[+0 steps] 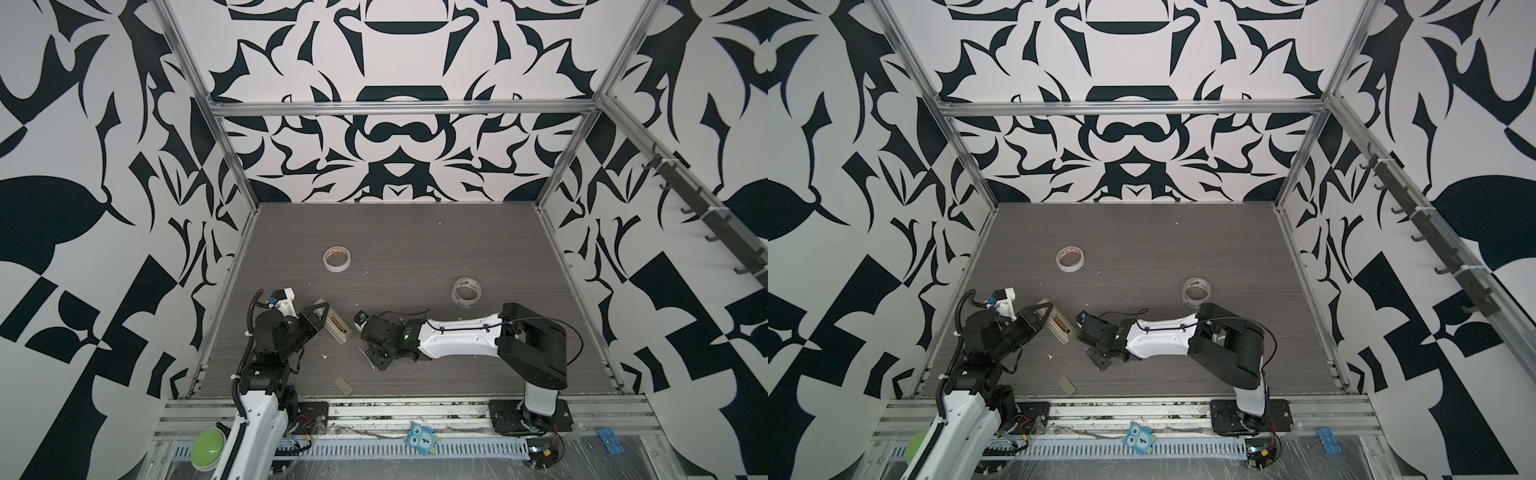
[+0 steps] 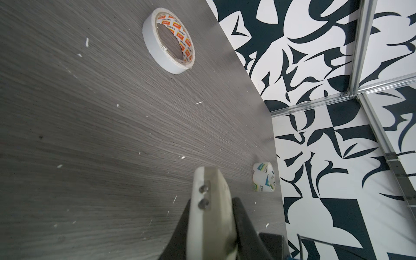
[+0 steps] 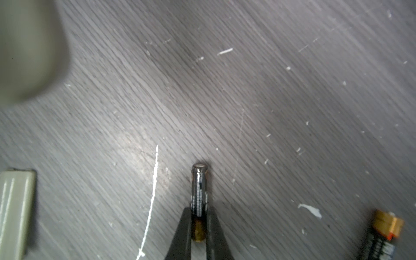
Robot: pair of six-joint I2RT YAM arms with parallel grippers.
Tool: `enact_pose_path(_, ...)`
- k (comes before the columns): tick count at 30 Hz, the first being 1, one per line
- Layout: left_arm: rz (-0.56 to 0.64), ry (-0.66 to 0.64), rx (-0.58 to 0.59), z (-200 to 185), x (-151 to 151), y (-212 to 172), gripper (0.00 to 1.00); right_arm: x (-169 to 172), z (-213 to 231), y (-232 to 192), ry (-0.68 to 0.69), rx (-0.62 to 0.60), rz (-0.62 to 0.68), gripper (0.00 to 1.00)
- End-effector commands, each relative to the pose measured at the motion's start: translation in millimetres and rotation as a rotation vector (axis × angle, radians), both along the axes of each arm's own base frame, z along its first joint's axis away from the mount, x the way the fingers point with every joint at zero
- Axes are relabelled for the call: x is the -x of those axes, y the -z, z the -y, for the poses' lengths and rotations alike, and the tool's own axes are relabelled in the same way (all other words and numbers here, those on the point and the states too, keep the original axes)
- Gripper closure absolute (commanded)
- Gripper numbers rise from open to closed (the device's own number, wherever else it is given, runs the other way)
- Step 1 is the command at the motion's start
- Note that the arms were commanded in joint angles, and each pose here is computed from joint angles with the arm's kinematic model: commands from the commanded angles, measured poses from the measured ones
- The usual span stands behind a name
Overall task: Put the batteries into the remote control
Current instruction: 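Lift the held battery with the right gripper toward the remote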
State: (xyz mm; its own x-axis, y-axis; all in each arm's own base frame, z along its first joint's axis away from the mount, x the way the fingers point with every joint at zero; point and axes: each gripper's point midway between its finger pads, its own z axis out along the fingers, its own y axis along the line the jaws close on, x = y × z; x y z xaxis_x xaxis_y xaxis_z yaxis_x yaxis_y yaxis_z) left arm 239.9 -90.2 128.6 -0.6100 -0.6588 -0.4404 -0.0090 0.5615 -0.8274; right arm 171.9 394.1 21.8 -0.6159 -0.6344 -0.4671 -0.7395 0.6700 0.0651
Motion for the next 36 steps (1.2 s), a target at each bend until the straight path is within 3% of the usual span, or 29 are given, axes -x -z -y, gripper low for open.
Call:
enact_pose_path(1,0.061,-0.011,0.015,-1,-2,-12,1.0,-3,8,-2,-0.011,0.046,0.036,0.91)
enact_pose_path(13,0.076,-0.025,0.009,-4,2,-13,1.0,-1,33,-8,-0.034,0.114,0.087,0.93)
enact_pose_path(22,0.078,-0.023,0.001,-4,4,-13,1.0,4,43,-13,-0.071,0.108,0.095,1.0)
enact_pose_path(36,0.096,-0.01,0.024,-1,11,-8,1.0,19,60,-21,-0.165,0.088,0.102,1.0)
